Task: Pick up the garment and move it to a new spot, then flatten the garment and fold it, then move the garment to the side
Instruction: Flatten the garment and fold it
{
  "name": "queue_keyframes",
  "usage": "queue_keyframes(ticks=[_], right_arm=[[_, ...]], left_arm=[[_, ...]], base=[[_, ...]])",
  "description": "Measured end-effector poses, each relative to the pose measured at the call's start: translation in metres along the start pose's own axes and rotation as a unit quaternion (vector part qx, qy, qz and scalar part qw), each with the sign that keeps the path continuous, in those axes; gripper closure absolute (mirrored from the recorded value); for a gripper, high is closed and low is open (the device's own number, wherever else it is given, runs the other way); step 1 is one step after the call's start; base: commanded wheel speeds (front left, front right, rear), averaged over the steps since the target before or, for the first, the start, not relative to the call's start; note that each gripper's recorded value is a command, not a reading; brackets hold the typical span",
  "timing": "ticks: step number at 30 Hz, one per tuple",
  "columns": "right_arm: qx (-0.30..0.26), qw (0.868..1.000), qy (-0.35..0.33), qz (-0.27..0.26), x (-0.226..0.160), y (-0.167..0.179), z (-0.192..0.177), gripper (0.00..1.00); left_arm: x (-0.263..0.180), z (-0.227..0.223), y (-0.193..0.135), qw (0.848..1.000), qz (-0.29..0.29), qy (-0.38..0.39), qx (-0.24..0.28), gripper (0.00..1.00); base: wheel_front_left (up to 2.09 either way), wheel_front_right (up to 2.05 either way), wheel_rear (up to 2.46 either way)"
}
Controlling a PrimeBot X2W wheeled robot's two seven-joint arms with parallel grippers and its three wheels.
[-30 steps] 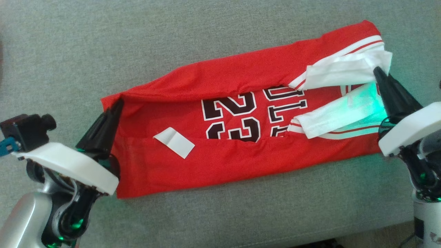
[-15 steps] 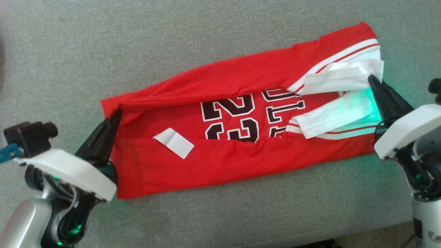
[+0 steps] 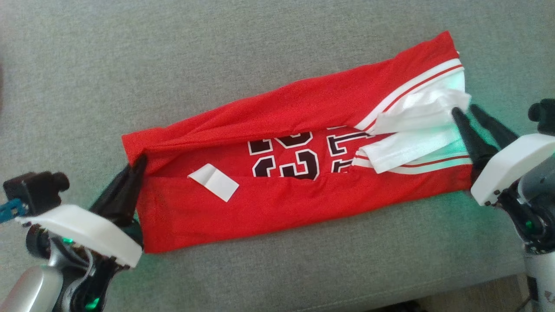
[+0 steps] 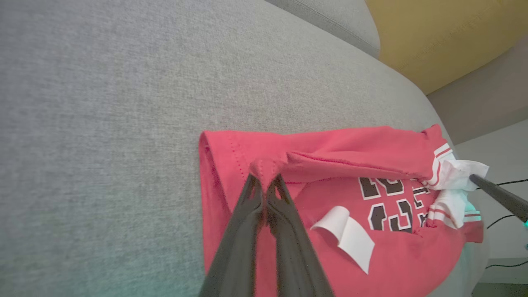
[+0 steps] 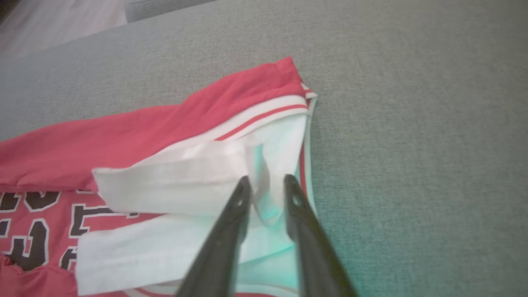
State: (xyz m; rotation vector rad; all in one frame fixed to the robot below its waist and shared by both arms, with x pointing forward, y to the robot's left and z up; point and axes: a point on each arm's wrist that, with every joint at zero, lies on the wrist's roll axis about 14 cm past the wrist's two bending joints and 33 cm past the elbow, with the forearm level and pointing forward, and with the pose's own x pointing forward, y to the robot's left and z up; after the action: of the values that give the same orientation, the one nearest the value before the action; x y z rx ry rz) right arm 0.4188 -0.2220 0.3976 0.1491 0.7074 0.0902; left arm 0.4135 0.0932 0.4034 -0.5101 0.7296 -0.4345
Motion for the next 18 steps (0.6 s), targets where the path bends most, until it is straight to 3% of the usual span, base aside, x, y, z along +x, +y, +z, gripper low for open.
queue_keyframes(ticks=[6, 9, 14, 18], right_arm=[[0.007, 1.0, -0.002, 0.008, -0.011, -0.001, 0.01, 0.0], [0.019, 1.0, -0.018, -0.012, -0.018, -0.017, 0.022, 0.0], [0.036, 0.999, 0.004, -0.025, -0.007, -0.022, 0.019, 0.0], [0.04, 0.998, 0.036, -0.02, 0.012, -0.013, 0.009, 0.0]], left_arm=[[-0.012, -0.003, 0.021, 0.998, 0.052, -0.009, 0.038, 0.0], [-0.019, 0.008, 0.032, 0.993, 0.083, -0.051, 0.062, 0.0], [-0.028, 0.052, 0.032, 0.967, 0.114, -0.2, 0.114, 0.0], [-0.03, 0.055, 0.028, 0.949, 0.125, -0.26, 0.129, 0.0]], base=[[0.0, 0.0, 0.0], [0.0, 0.0, 0.0], [0.0, 0.0, 0.0], [0.0, 0.0, 0.0]])
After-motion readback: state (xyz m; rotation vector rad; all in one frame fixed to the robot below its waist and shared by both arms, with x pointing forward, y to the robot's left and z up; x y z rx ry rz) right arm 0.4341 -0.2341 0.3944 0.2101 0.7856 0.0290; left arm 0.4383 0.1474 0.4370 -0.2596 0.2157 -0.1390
